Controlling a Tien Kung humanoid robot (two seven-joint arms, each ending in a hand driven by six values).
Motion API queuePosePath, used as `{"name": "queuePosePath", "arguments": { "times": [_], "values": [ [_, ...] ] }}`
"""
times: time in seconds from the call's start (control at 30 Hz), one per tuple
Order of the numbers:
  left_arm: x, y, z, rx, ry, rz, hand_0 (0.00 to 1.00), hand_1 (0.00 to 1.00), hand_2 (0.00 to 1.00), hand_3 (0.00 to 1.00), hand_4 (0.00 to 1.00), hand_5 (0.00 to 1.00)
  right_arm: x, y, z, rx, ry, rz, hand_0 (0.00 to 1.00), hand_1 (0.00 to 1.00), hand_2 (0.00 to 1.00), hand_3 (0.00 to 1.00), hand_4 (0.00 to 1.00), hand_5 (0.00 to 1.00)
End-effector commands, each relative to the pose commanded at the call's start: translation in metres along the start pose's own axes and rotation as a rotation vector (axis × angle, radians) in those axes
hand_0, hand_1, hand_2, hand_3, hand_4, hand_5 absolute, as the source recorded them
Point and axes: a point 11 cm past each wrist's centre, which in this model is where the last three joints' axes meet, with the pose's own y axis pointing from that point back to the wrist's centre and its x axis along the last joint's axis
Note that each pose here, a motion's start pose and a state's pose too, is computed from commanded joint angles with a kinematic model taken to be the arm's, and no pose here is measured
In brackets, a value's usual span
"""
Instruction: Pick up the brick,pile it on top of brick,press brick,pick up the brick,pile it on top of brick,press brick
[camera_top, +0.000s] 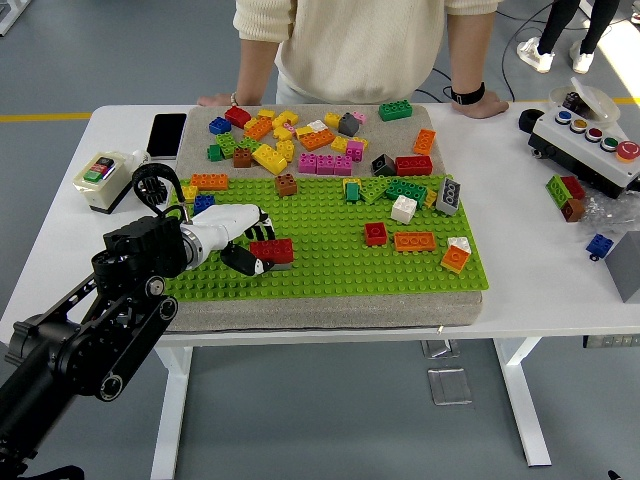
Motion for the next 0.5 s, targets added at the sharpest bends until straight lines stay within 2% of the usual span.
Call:
{"name": "queuePosePath", "arguments": {
  "times": [0.5],
  "values": [
    [-0.002, -0.001, -0.0015, 0.004, 0.002, -0.003, 0.773, 0.689, 0.657, 0.588, 0.74, 0.265, -0.001, 0.0, 0.0016, -0.003, 0.003, -0.005, 0.753, 0.685, 0.727, 0.726, 0.998, 0.642]
  ]
}}
